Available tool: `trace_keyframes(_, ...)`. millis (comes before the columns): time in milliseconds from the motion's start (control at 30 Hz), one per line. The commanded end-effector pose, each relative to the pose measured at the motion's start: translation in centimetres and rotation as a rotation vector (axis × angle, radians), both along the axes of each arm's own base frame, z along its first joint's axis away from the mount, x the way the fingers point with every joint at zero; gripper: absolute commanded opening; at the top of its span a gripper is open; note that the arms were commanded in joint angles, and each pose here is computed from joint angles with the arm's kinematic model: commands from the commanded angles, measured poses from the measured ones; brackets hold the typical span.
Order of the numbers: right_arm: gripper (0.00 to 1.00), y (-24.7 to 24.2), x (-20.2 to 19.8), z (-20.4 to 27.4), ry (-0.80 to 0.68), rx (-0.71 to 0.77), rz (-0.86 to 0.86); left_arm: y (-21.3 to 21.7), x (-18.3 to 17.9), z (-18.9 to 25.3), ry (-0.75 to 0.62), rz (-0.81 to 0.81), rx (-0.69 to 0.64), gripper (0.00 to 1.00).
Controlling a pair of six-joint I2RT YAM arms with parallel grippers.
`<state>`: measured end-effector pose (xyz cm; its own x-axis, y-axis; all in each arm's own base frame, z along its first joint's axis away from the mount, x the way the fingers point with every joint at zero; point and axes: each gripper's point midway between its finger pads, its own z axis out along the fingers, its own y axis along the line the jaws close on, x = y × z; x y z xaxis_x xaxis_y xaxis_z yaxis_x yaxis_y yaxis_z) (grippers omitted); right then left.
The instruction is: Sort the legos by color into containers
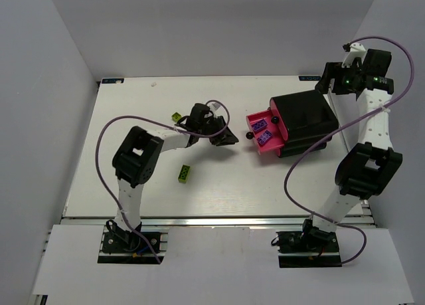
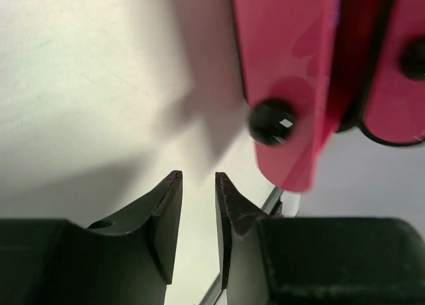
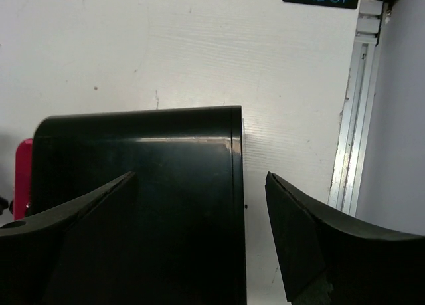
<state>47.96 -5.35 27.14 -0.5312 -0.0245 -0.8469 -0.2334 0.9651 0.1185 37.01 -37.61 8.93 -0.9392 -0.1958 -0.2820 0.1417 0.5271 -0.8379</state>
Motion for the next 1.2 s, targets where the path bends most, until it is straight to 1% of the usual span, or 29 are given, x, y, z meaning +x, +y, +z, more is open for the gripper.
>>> trace_keyframes(0,0.82,0.2,-0.8,-0.6,0.043,-0.003,0.096,-2.1,0.8,2.2,-0.049,-0.058,-0.073,0.38)
trace_keyframes(67,0.82,-0.3,-0.5,-1.5,0.066,0.002,0.107,-2.5,1.2,1.7,-0.043,-0.063,-0.079,0.40)
trace_keyframes(100,0.82,-0.4,-0.6,-2.7,0.105,0.003,0.115,-2.7,1.2,1.6,-0.041,-0.072,-0.085,0.41)
trace_keyframes(167,0.82,-0.6,-0.5,-3.2,0.120,0.011,0.127,-3.1,1.5,1.4,-0.038,-0.086,-0.092,0.43)
trace_keyframes(300,0.82,-1.4,-0.9,-5.6,0.168,-0.008,0.145,-3.9,1.6,1.4,-0.025,-0.113,-0.148,0.46)
trace_keyframes(333,0.82,-1.3,-1.0,-6.5,0.190,-0.004,0.160,-4.4,1.0,1.5,-0.017,-0.138,-0.163,0.46)
trace_keyframes(400,0.80,-1.1,-1.3,-7.5,0.216,0.019,0.186,-4.9,1.3,1.3,-0.011,-0.147,-0.183,0.46)
trace_keyframes(467,0.77,-0.6,-1.9,-8.0,0.245,0.041,0.219,-5.3,1.6,1.4,-0.010,-0.159,-0.195,0.47)
trace_keyframes(500,0.73,-0.2,-2.1,-8.3,0.252,0.065,0.242,-5.9,1.6,1.9,-0.015,-0.169,-0.202,0.47)
trace_keyframes(567,0.68,0.4,-2.7,-8.6,0.268,0.084,0.267,-6.4,2.1,1.2,-0.003,-0.174,-0.207,0.47)
trace_keyframes(600,0.64,0.8,-2.9,-8.6,0.267,0.100,0.287,-7.4,2.2,2.1,-0.017,-0.187,-0.226,0.47)
trace_keyframes(633,0.60,1.0,-3.1,-8.8,0.271,0.108,0.292,-7.7,2.5,1.3,0.000,-0.188,-0.226,0.47)
trace_keyframes(667,0.57,1.1,-3.1,-8.7,0.267,0.113,0.297,-8.3,2.3,1.2,0.014,-0.203,-0.225,0.47)
trace_keyframes(700,0.54,1.4,-3.2,-8.7,0.271,0.120,0.304,-9.4,2.8,2.5,-0.016,-0.221,-0.245,0.47)
trace_keyframes(733,0.53,1.3,-3.2,-8.7,0.271,0.121,0.302,-9.8,3.2,1.6,-0.003,-0.220,-0.239,0.47)
trace_keyframes(867,0.52,1.4,-3.4,-9.1,0.283,0.123,0.298,-12.3,3.2,1.8,0.006,-0.250,-0.257,0.47)
trace_keyframes(933,0.51,1.2,-3.4,-9.1,0.285,0.120,0.292,-12.8,3.8,2.5,-0.008,-0.252,-0.273,0.47)
trace_keyframes(1167,0.51,1.1,-3.3,-9.4,0.287,0.114,0.283,-13.7,4.0,1.9,0.015,-0.245,-0.272,0.47)
